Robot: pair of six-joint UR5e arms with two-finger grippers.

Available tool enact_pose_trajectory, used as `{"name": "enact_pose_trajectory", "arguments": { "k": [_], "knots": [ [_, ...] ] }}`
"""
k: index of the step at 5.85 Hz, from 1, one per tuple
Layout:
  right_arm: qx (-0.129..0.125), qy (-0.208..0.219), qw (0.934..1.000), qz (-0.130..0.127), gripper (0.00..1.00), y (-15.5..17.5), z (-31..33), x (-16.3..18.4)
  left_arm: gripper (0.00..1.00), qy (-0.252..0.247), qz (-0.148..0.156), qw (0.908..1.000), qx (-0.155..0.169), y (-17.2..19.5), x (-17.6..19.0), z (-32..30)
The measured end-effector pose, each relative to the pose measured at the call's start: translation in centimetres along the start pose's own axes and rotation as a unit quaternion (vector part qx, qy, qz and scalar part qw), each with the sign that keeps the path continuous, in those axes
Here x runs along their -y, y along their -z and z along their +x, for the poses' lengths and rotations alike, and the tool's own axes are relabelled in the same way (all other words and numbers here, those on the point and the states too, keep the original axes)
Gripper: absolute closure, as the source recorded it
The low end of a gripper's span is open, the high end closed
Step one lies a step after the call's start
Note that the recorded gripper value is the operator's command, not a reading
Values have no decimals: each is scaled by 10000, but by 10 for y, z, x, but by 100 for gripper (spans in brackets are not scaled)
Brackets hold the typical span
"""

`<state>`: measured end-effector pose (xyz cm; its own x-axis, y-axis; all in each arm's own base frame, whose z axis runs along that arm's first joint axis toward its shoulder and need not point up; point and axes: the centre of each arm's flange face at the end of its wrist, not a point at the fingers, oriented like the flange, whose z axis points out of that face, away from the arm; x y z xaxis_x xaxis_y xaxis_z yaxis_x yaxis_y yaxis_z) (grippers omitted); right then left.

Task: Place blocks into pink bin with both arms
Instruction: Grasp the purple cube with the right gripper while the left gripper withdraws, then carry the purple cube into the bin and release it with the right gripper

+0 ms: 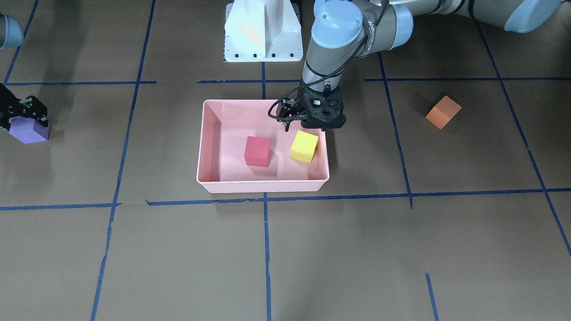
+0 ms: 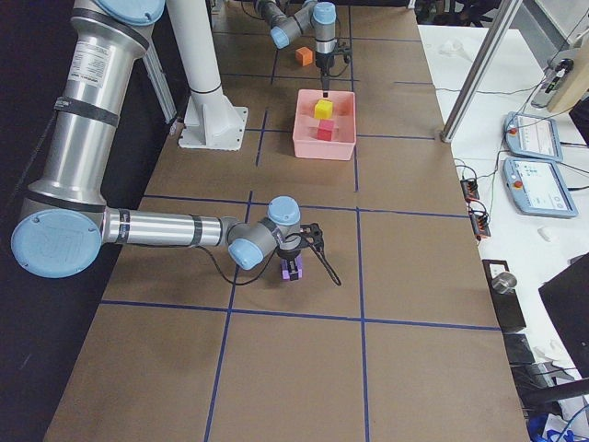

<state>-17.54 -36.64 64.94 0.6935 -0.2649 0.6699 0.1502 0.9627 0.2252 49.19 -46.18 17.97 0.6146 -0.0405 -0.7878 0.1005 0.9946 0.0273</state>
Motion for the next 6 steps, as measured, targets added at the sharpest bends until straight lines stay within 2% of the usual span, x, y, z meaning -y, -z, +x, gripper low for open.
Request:
{"name": "enact_pose_trajectory", "arguments": {
  "k": [2,4,6],
  "knots": [
    [208,50,9997,139,74,24,-35,22,0,-124,-38,9999,-21,3,-4,-9],
    [382,-368,9984,217,74,74,-122,94,0,-775,-154,9969,48,14,-10,-57],
    [507,-947,9941,128,73,117,-240,174,0,-1590,-134,9868,269,33,-8,-144]
  ]
}}
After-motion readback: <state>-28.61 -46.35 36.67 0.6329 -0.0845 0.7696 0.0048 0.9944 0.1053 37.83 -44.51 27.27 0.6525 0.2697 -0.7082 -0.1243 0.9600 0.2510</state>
